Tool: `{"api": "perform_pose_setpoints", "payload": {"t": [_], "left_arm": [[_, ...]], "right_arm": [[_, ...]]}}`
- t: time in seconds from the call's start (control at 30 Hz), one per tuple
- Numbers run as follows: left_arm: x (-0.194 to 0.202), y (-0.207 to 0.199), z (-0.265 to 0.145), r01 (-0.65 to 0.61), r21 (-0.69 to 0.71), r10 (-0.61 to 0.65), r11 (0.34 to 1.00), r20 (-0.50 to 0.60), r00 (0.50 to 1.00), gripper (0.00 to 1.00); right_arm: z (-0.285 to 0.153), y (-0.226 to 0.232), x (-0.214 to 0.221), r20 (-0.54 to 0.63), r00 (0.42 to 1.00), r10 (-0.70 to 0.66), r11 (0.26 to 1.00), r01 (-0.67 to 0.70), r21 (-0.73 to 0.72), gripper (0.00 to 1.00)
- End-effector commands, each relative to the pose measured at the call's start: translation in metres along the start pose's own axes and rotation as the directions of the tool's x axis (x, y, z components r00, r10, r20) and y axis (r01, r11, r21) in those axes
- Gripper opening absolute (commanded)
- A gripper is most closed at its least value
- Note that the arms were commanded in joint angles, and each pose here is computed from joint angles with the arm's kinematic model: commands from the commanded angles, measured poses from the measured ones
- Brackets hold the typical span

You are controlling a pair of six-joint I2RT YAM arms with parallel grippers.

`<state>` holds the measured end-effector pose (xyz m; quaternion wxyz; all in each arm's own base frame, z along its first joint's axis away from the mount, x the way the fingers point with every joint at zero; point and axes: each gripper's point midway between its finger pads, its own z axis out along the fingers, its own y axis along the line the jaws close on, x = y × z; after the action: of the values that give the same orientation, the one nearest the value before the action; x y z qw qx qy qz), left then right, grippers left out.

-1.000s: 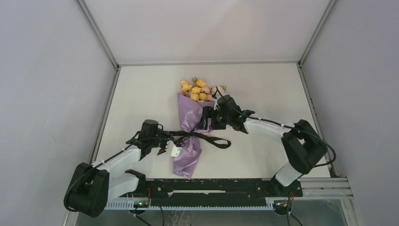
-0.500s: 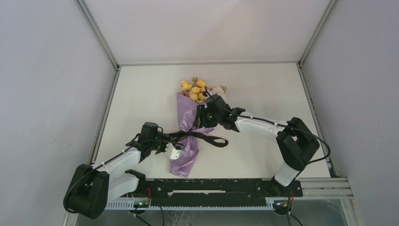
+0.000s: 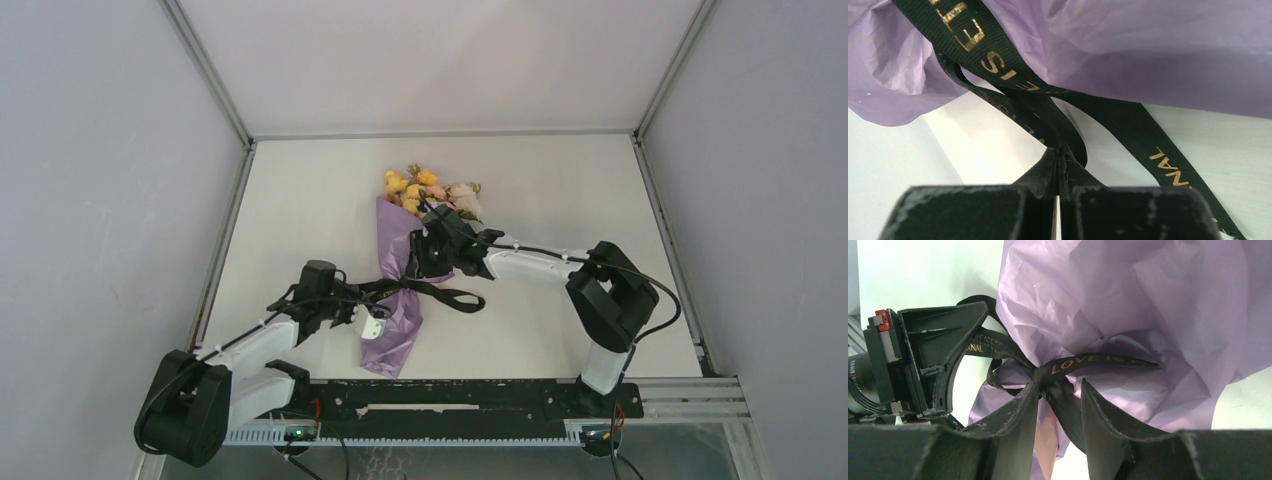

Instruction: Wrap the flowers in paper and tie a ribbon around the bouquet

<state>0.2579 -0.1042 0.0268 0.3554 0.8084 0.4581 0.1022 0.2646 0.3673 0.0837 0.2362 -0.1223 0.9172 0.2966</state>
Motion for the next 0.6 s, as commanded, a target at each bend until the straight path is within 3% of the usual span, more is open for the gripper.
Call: {"api": "perform_pose_setpoints", "payload": {"t": [0.0,0.2,0.33,0.4,0.5,0.57], "left_arm": [[-0.002,-0.002,-0.001,0.012,-0.009,-0.012,1.0,0.004,1.0,0.0],[-0.002,-0.003,-0.002,0.012,-0.008,-0.012,1.0,0.002,1.0,0.0],[-0.002,-0.004,-0.001,0.007,-0.007,-0.007,1.0,0.005,1.0,0.0],[-0.003,-0.004,-0.001,0.005,-0.009,-0.005,1.0,0.006,1.0,0.0],[-0.002,-0.003,-0.002,0.009,-0.013,-0.009,1.0,-0.001,1.0,0.0],[-0.001,-0.004,-0.002,0.012,-0.012,-0.012,1.0,-0.002,1.0,0.0]], "right_arm": [[-0.002,0.02,-0.014,0.052,0.999,0.01,0.998,-0.007,-0.058,0.47],[0.012,0.012,-0.011,0.029,0.999,0.027,0.998,-0.025,-0.058,0.49],[0.016,0.015,-0.019,0.023,0.999,0.024,0.996,-0.022,-0.092,0.42],[0.014,0.022,-0.027,0.03,1.0,-0.007,0.99,0.011,-0.138,0.31],[0.002,0.036,-0.036,0.047,0.996,-0.069,0.971,0.078,-0.225,0.05],[-0.012,0.049,-0.035,0.053,0.989,-0.138,0.944,0.148,-0.295,0.0]]}}
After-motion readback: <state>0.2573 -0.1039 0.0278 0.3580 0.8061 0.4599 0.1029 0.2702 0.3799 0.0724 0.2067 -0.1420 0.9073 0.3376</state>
